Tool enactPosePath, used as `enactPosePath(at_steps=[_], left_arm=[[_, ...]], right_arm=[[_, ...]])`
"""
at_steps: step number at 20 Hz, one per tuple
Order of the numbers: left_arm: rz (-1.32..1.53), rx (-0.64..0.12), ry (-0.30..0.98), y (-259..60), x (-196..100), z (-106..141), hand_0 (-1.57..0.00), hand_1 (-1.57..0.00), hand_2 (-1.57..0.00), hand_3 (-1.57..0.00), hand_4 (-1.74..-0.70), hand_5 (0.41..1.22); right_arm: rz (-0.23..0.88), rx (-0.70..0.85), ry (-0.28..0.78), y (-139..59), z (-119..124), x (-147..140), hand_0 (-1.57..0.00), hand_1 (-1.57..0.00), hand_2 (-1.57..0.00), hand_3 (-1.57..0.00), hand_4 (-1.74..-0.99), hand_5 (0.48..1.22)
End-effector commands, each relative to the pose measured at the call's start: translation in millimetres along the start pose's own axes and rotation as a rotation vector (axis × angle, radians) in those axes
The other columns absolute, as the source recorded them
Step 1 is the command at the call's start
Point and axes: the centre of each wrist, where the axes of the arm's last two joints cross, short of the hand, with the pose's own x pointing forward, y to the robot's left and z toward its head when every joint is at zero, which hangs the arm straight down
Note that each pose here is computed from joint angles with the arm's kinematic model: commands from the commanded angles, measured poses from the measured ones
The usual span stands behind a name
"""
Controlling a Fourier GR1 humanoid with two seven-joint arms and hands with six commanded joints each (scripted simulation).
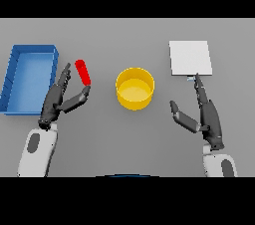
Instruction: Pick up the red beaker and tilt it to pour out 1 green nut into yellow bowl. Pick up the yellow bowl and place it on the metallic measuring scale.
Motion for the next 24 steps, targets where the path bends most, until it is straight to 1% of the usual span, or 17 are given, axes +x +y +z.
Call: enactPosePath(at_steps=[1, 3, 4, 5, 6, 7, 10, 11, 12, 14, 16, 18, 19, 22, 24], left_arm=[[0.000, -0.002, -0.004, -4, 0, -7, 0.00, 0.00, 0.00, 0.00, -1.24, 0.641], [-0.005, -0.004, -0.007, -1, -3, -16, 0.00, 0.00, 0.00, 0.00, -1.25, 0.660], [-0.009, -0.004, -0.011, 2, -5, -21, 0.00, 0.00, 0.00, 0.00, -1.26, 0.668], [-0.013, -0.005, -0.022, 1, -3, -24, 0.00, 0.00, 0.00, 0.00, -1.27, 0.673], [-0.008, -0.005, -0.006, -2, -4, -31, 0.00, 0.00, 0.00, 0.00, -1.27, 0.677], [-0.004, -0.014, -0.003, -6, -4, -37, 0.00, 0.00, 0.00, 0.00, -1.28, 0.680], [-0.004, -0.015, -0.007, -4, -2, -49, 0.00, 0.00, 0.00, 0.00, -1.29, 0.688], [-0.010, -0.021, -0.004, -5, -2, -52, 0.00, 0.00, 0.00, 0.00, -1.30, 0.689], [-0.020, -0.030, -0.002, -13, 0, -56, 0.00, 0.00, 0.00, 0.00, -1.30, 0.691], [-0.022, -0.025, 0.008, -15, -1, -60, 0.00, 0.00, 0.00, 0.00, -1.29, 0.686], [-0.027, -0.017, 0.012, -13, 2, -68, 0.00, 0.00, 0.00, 0.00, -1.29, 0.683], [-0.017, -0.027, 0.012, -16, 0, -71, 0.00, 0.00, 0.00, 0.00, -1.29, 0.683], [-0.011, -0.023, 0.010, -14, 0, -74, 0.00, 0.00, 0.00, 0.00, -1.30, 0.686], [0.016, -0.037, -0.012, -18, 0, -81, 0.00, 0.00, 0.00, 0.00, -1.33, 0.695], [0.031, -0.021, -0.013, -18, -3, -82, 0.00, 0.00, 0.00, 0.00, -1.35, 0.704]], right_arm=[[-0.010, 0.008, 0.001, 4.8, 3, -2, 0.00, 0.00, 0.00, 0.00, -1.273, 0.632], [0.009, 0.002, -0.007, 0.1, -1, -3, 0.00, 0.00, 0.00, 0.00, -1.281, 0.635], [0.015, 0.000, -0.013, 0.9, 0, -1, 0.00, 0.00, 0.00, 0.00, -1.278, 0.634], [0.019, 0.003, -0.015, 1.7, 0, -1, 0.00, 0.00, 0.00, 0.00, -1.274, 0.635], [0.018, -0.001, -0.019, -0.4, 0, -1, 0.00, 0.00, 0.00, 0.00, -1.268, 0.635], [0.013, 0.001, -0.006, 2.0, 1, -1, 0.00, 0.00, 0.00, 0.00, -1.267, 0.635], [0.020, -0.004, 0.000, -2.3, 5, -5, 0.00, 0.00, 0.00, 0.00, -1.267, 0.640], [0.012, -0.006, -0.002, 1.4, 3, -3, 0.00, 0.00, 0.00, 0.00, -1.270, 0.642], [0.012, -0.002, -0.021, 3.3, 3, 0, 0.00, 0.00, 0.00, 0.00, -1.272, 0.644], [0.017, -0.001, -0.013, 0.6, 3, 0, 0.00, 0.00, 0.00, 0.00, -1.267, 0.644], [-0.005, -0.011, -0.003, -2.3, 2, 0, 0.00, 0.00, 0.00, 0.00, -1.269, 0.642], [-0.004, -0.011, 0.002, 3.5, 4, -3, 0.00, 0.00, 0.00, 0.00, -1.265, 0.638], [-0.001, -0.008, -0.008, 4.8, 4, 0, 0.00, 0.00, 0.00, 0.00, -1.268, 0.639], [0.014, -0.009, 0.012, 0.4, 4, -4, 0.00, 0.00, 0.00, 0.00, -1.264, 0.640], [0.015, -0.010, 0.001, -1.5, 5, -3, 0.00, 0.00, 0.00, 0.00, -1.261, 0.641]])
